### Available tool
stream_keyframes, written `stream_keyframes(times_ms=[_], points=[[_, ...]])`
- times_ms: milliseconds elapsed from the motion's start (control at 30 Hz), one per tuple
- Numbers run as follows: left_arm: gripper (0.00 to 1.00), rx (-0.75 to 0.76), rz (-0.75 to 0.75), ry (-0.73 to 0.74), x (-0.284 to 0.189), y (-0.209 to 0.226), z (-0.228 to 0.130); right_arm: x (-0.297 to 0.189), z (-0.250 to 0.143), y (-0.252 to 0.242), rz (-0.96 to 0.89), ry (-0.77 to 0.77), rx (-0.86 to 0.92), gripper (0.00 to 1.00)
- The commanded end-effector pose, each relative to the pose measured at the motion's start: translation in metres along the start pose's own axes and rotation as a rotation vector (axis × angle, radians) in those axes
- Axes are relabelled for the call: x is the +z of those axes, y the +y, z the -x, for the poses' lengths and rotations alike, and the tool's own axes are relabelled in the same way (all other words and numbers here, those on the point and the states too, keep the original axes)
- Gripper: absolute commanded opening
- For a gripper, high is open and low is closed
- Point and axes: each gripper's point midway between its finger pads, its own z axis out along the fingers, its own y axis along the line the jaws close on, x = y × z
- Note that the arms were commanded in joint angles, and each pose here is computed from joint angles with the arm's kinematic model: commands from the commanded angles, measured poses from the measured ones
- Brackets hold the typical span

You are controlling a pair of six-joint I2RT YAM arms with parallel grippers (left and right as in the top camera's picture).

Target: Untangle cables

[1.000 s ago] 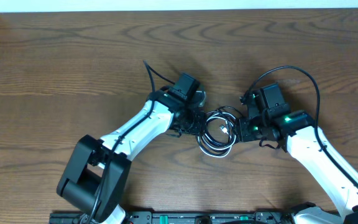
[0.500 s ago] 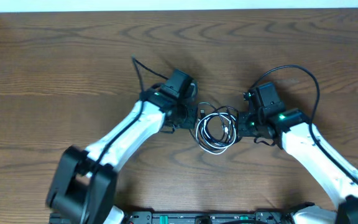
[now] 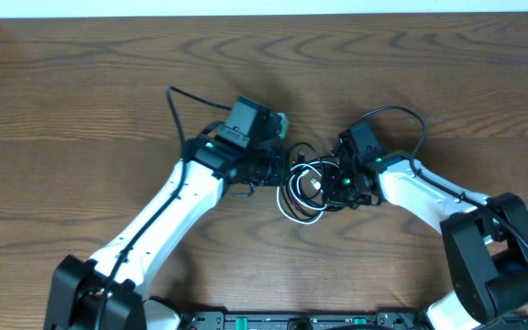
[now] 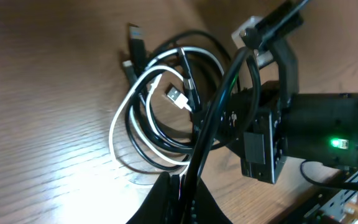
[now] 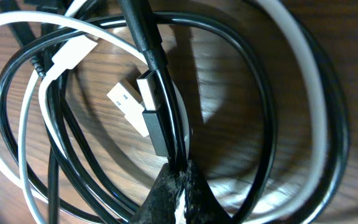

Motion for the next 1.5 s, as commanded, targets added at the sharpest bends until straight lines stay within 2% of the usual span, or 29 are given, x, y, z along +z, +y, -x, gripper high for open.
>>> stream_keyframes(times_ms=[0,167,333,433,633,767,867,933,1033,1067,1167,1200,1333,1467], points=[[0.07,-0.062,-0.002,-0.102,-0.04,0.015,0.019,0.026,-0.026,-0.033,-0.106,0.096,0.06,0.01],[0.07,-0.239,0.072,-0.301,-0.113,0.081,0.042,0.026,-0.025,-0.033,-0.106,0.094,0.067,0.01],[0.07,-0.418,0.108,-0.53,-0.189,0.14,0.048,0.026,-0.025,-0.033,-0.106,0.094,0.07,0.01],[0.07,-0.492,0.095,-0.61,-0.217,0.162,0.044,0.026,-0.025,-0.034,-0.107,0.096,0.072,0.01],[0.07,-0.574,0.117,-0.664,-0.235,0.189,0.039,0.024,-0.027,-0.038,-0.116,0.106,0.089,0.01],[0.07,-0.61,0.1,-0.636,-0.228,0.189,0.037,0.019,-0.028,-0.051,-0.137,0.121,0.135,0.02],[0.08,-0.596,0.079,-0.577,-0.213,0.177,0.035,0.017,-0.028,-0.049,-0.111,0.136,0.083,0.05],[0.14,-0.56,0.063,-0.523,-0.198,0.165,0.035,0.012,-0.026,-0.052,-0.131,0.131,0.063,0.05],[0.17,-0.497,0.04,-0.444,-0.175,0.147,0.037,-0.006,-0.02,-0.068,-0.243,0.097,0.093,0.01],[0.21,-0.474,0.028,-0.411,-0.165,0.139,0.037,-0.017,-0.017,-0.075,-0.294,0.073,0.108,0.01],[0.23,-0.417,-0.004,-0.315,-0.137,0.117,0.036,-0.049,-0.004,-0.083,-0.372,-0.016,0.113,0.01],[0.24,-0.397,-0.014,-0.28,-0.126,0.109,0.035,-0.057,-0.001,-0.082,-0.37,-0.041,0.113,0.01],[0.4,-0.314,-0.048,-0.129,-0.079,0.077,0.026,-0.087,0.009,-0.068,-0.318,-0.147,0.102,0.01],[0.42,-0.227,-0.074,-0.022,-0.039,0.049,0.017,-0.091,0.007,-0.057,-0.271,-0.15,0.091,0.01]])
